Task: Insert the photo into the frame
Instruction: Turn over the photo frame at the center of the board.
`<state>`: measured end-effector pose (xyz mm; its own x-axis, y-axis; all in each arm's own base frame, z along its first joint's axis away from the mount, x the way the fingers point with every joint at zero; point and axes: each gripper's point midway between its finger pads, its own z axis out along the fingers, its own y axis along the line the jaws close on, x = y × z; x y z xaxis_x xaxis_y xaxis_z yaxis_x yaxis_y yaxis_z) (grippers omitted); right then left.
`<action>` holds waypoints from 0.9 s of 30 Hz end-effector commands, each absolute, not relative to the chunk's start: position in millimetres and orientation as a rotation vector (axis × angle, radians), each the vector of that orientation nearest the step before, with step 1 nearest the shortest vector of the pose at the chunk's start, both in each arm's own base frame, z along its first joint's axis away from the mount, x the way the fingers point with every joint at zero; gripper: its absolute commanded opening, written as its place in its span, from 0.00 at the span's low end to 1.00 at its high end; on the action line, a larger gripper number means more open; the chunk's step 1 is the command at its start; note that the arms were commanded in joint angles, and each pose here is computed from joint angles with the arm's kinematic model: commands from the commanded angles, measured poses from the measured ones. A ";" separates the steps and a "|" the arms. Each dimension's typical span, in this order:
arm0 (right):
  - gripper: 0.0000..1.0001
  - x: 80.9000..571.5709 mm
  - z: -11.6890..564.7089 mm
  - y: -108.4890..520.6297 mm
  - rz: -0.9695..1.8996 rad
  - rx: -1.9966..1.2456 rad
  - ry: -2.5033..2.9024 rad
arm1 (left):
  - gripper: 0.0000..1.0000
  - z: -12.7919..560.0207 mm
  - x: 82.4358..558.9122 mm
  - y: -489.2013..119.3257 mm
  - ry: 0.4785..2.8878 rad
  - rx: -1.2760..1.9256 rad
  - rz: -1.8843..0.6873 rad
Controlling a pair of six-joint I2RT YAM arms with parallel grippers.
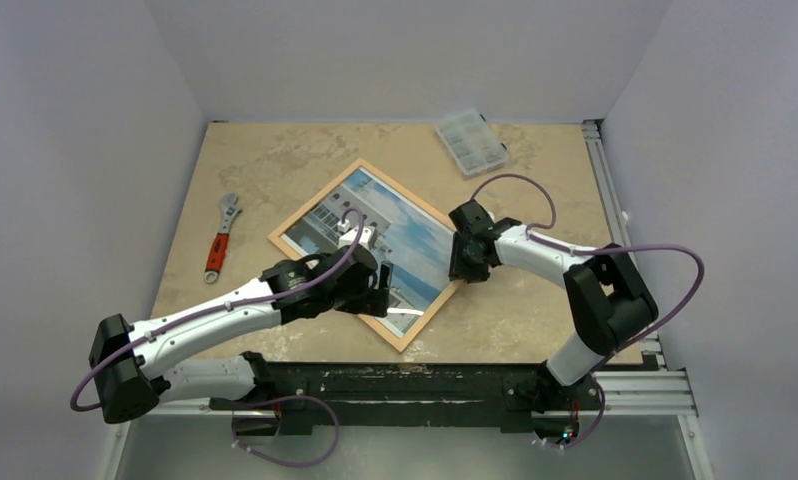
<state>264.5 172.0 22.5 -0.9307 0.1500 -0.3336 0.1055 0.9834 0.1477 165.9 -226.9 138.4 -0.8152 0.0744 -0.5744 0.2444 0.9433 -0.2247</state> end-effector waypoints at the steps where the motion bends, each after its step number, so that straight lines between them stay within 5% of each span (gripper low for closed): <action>1: 0.27 277.8 11.7 134.5 -0.135 0.117 2.757 | 0.99 140.3 163.7 -221.1 2.503 0.213 -0.403; 7: 0.07 303.3 30.6 102.0 -0.192 0.168 2.710 | 0.99 134.0 159.2 -211.9 2.512 0.208 -0.386; 11: 0.09 321.3 40.8 79.6 -0.104 0.242 2.718 | 1.00 131.0 159.6 -210.9 2.512 0.197 -0.389; 12: 0.10 324.5 44.5 79.3 -0.088 0.237 2.717 | 1.00 129.5 160.3 -211.9 2.513 0.196 -0.394; 15: 0.44 329.3 56.9 85.7 -0.028 0.213 2.699 | 1.00 124.0 163.0 -213.9 2.522 0.186 -0.399; 17: 0.57 327.4 62.7 90.7 0.021 0.206 2.693 | 1.00 121.0 165.3 -213.1 2.532 0.175 -0.390; 27: 0.64 277.5 49.9 104.9 0.205 0.194 2.778 | 1.00 107.9 189.0 -190.7 2.567 0.039 -0.454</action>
